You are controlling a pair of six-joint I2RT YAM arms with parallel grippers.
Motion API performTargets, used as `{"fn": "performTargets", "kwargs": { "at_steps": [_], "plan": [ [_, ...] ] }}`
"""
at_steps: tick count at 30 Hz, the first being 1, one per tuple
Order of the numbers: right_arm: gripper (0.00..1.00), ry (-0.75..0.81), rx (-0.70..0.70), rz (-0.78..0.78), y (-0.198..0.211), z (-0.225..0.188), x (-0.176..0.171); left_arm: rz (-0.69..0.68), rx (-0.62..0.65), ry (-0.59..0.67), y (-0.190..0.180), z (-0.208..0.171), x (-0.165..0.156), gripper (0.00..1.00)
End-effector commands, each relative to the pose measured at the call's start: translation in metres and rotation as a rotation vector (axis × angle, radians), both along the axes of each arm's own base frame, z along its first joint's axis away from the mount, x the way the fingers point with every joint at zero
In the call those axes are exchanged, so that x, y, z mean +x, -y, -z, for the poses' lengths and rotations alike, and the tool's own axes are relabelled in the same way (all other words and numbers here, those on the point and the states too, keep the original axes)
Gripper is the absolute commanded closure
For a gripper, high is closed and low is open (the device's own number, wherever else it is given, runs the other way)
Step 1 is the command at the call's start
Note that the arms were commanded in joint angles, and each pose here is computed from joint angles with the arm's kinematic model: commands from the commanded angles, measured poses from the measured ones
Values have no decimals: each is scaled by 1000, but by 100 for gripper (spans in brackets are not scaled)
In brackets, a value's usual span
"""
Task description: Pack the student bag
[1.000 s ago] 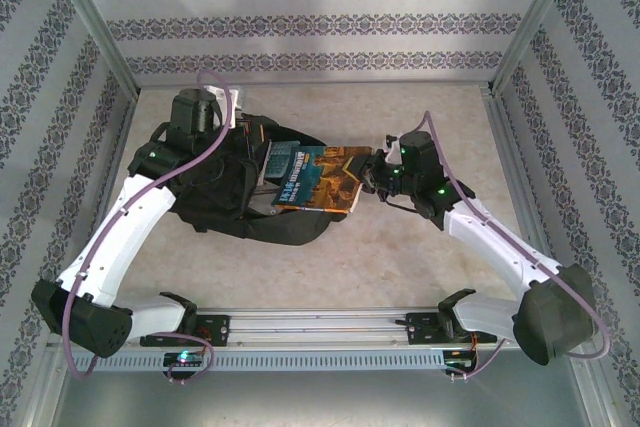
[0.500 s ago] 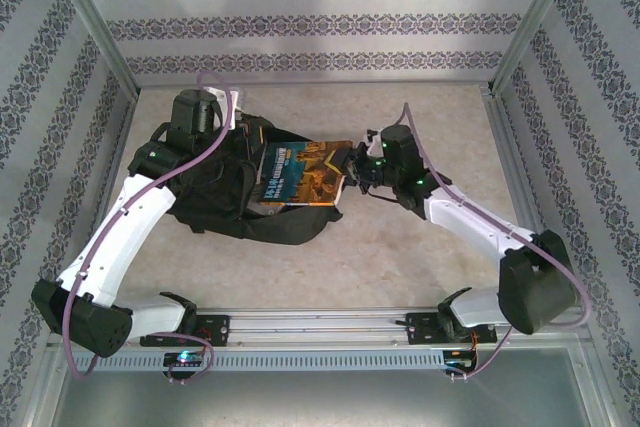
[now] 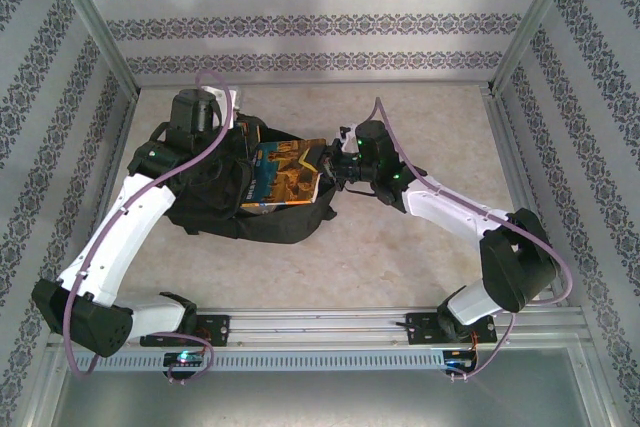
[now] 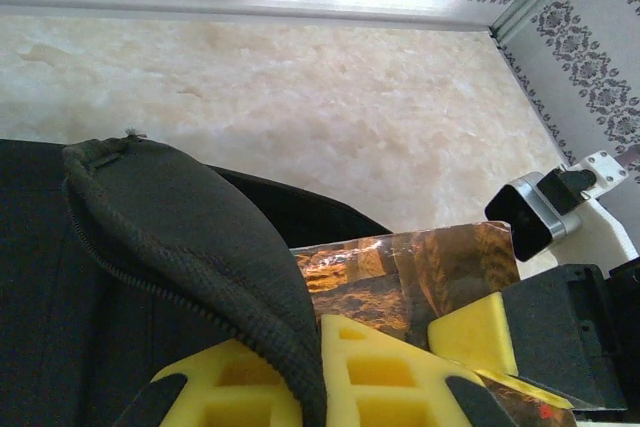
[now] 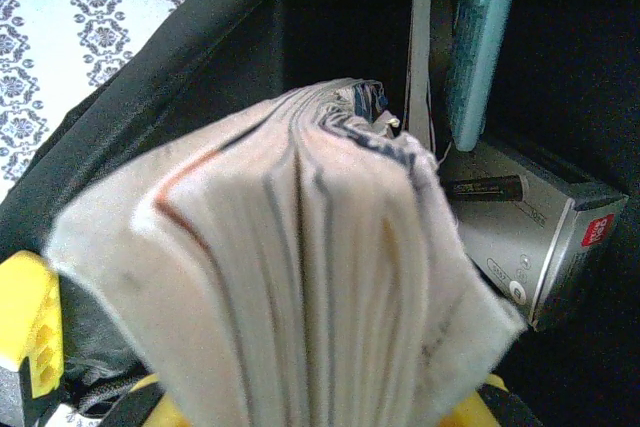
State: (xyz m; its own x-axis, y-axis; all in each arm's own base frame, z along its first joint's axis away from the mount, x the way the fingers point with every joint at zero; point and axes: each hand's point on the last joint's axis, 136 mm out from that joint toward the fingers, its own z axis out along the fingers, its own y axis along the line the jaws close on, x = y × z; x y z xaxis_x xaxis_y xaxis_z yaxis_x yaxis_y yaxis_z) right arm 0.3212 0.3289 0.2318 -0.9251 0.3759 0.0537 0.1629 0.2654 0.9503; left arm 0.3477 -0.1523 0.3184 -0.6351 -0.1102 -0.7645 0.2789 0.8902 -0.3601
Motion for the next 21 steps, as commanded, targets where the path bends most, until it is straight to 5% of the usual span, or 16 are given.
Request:
{"fn": "performTargets", "kwargs": {
  "at_steps": [1, 21],
  "plan": [
    [100, 86, 70, -10, -10, -37, 2, 7, -52, 168, 2, -52, 11, 100],
    [100, 143, 72, -39, -30, -72, 2, 6, -59, 225, 0, -79, 11, 100]
  ]
}}
